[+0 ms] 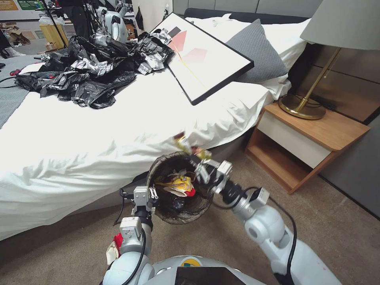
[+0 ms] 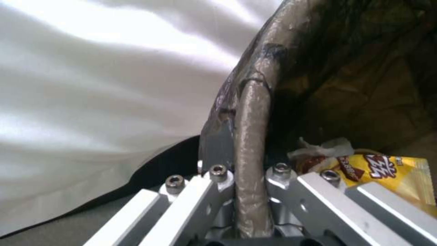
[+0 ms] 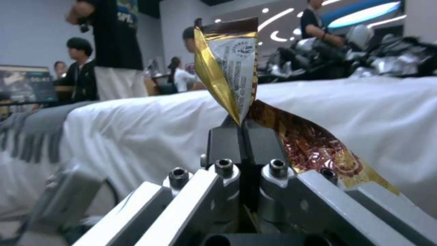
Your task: Pick up the trash bin, then pick up the garbage from the floor and place it into the trash bin.
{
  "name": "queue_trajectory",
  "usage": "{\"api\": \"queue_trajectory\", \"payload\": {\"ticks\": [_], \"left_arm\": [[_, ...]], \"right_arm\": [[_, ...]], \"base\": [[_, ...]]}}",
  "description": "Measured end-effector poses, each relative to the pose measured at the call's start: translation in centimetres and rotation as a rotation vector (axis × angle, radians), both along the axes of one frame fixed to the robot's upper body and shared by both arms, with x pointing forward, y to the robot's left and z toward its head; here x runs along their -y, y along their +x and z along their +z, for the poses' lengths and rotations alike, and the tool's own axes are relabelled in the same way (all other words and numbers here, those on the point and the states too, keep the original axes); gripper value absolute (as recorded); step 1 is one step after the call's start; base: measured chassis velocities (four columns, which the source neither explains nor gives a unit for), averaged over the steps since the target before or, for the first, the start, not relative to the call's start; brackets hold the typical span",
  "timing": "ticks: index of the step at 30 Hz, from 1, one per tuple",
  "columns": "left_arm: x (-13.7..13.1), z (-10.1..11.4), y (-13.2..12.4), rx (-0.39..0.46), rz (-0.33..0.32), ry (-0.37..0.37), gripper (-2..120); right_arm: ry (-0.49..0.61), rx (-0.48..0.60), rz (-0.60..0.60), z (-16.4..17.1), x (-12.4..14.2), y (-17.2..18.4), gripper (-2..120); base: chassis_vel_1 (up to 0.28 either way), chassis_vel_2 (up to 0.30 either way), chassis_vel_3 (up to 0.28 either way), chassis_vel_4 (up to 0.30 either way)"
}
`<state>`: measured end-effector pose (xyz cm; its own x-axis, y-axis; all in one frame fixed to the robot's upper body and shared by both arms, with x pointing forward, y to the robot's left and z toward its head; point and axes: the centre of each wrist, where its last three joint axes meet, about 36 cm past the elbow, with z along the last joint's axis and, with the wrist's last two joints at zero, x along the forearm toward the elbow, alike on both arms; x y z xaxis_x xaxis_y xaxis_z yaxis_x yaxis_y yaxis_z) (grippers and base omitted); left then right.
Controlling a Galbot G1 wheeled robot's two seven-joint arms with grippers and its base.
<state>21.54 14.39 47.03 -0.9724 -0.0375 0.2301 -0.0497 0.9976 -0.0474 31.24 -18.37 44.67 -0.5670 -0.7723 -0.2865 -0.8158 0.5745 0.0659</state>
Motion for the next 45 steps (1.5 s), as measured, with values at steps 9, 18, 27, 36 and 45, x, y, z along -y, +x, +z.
{"api": "queue_trajectory", "payload": {"ticks": [9, 18, 27, 36, 45], "left_arm": [[0.0, 0.0, 0.0, 0.000, 0.000, 0.000, 0], [0.0, 0.0, 0.0, 0.000, 0.000, 0.000, 0], [0.0, 0.0, 0.0, 0.000, 0.000, 0.000, 0], [0.0, 0.0, 0.0, 0.000, 0.000, 0.000, 0], [0.0, 0.0, 0.0, 0.000, 0.000, 0.000, 0]], "right_arm": [[-0.066, -0.060, 0.046, -3.6, -1.4, -2.0, 0], [-0.094, -0.085, 0.034, -5.5, -1.5, -2.1, 0], [-0.133, -0.119, -0.016, -7.8, -1.0, -1.2, 28], [-0.138, -0.112, -0.028, -7.7, -0.6, -1.0, 59], [-0.125, -0.094, -0.035, -6.9, -0.7, -1.3, 92]], "base": [[0.000, 0.000, 0.000, 0.000], [0.000, 0.000, 0.000, 0.000], [0.000, 0.000, 0.000, 0.000], [0.000, 0.000, 0.000, 0.000], [0.000, 0.000, 0.000, 0.000]]}}
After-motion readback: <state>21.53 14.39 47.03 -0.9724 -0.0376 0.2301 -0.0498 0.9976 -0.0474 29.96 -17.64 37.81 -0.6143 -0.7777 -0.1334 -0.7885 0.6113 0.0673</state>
